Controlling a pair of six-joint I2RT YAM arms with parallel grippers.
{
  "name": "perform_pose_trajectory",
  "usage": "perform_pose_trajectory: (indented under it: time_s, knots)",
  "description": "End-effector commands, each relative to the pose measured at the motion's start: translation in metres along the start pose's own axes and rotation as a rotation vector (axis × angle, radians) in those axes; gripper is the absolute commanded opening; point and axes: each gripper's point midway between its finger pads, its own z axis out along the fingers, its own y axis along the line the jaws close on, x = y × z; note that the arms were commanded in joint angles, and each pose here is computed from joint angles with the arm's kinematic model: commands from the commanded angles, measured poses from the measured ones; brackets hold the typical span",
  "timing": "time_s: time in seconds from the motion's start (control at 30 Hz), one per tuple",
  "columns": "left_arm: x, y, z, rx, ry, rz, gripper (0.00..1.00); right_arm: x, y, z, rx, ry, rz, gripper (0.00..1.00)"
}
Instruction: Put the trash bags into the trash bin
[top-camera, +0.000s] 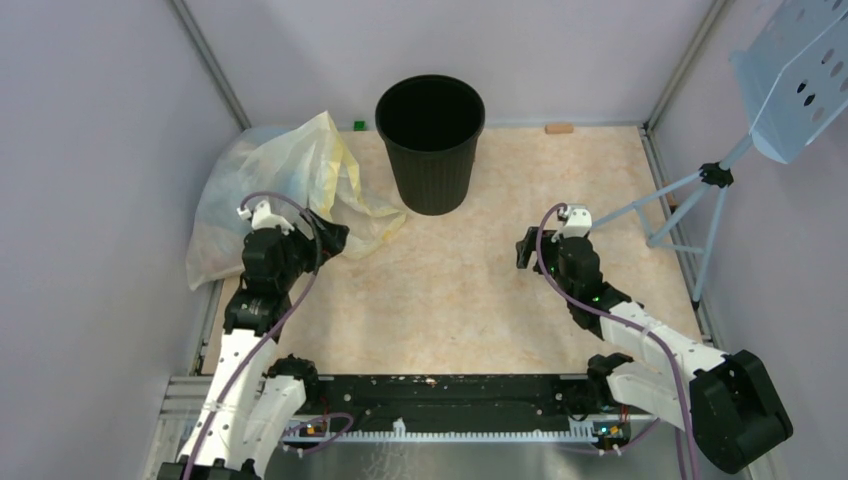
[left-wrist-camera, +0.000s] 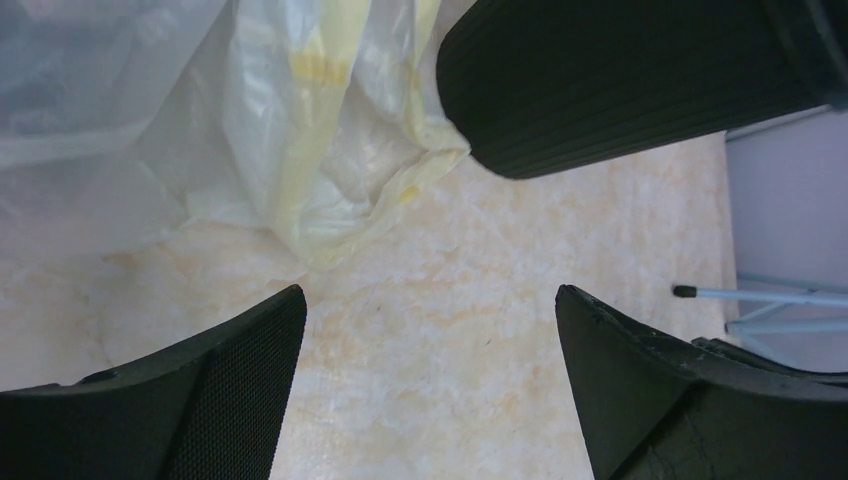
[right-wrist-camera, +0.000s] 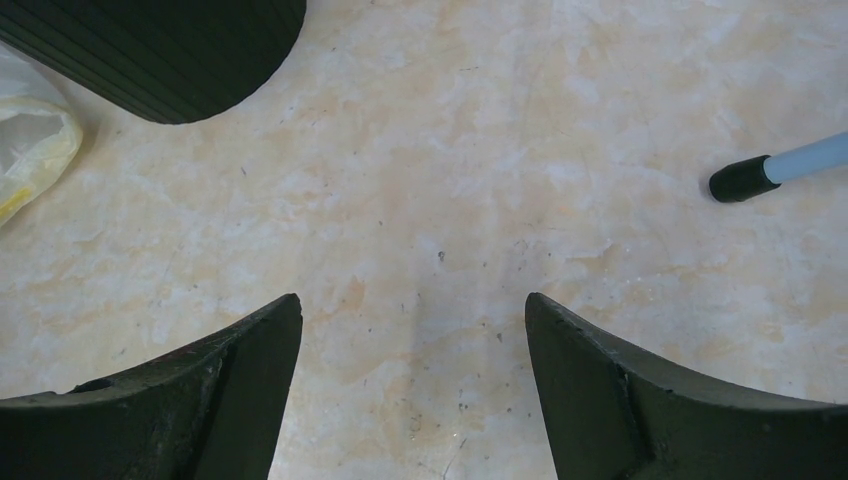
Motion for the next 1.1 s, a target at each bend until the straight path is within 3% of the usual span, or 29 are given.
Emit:
perform_pose_trajectory:
  time_s: [0.0,0.23,0.5,0.87,1.07]
  knots:
    - [-0.036,-0.024,-0.008,0.016,-0.063,0.003,0.99,-0.01,0.001,-0.002,0.001,-0.042,0.022,0.81]
    - [-0.069,-0.043,-0.006,-0.003,-0.076,0.036,0.99,-0.009,0.001,-0.001,0.002,-0.042,0.023,0.81]
    - [-0.096,-0.088,0.019,0.114,-0.054,-0.01,0.99,-0.009,-0.001,0.0,0.016,-0.037,0.019,0.81]
    - [-0.121,-0.156,0.086,0.069,-0.129,-0.004,0.99,-0.005,-0.004,0.003,0.034,-0.019,0.019,0.81]
    - [-0.122,-0.171,0.134,0.054,-0.128,0.004,0.99,-0.004,-0.004,0.005,0.037,-0.013,0.018,0.81]
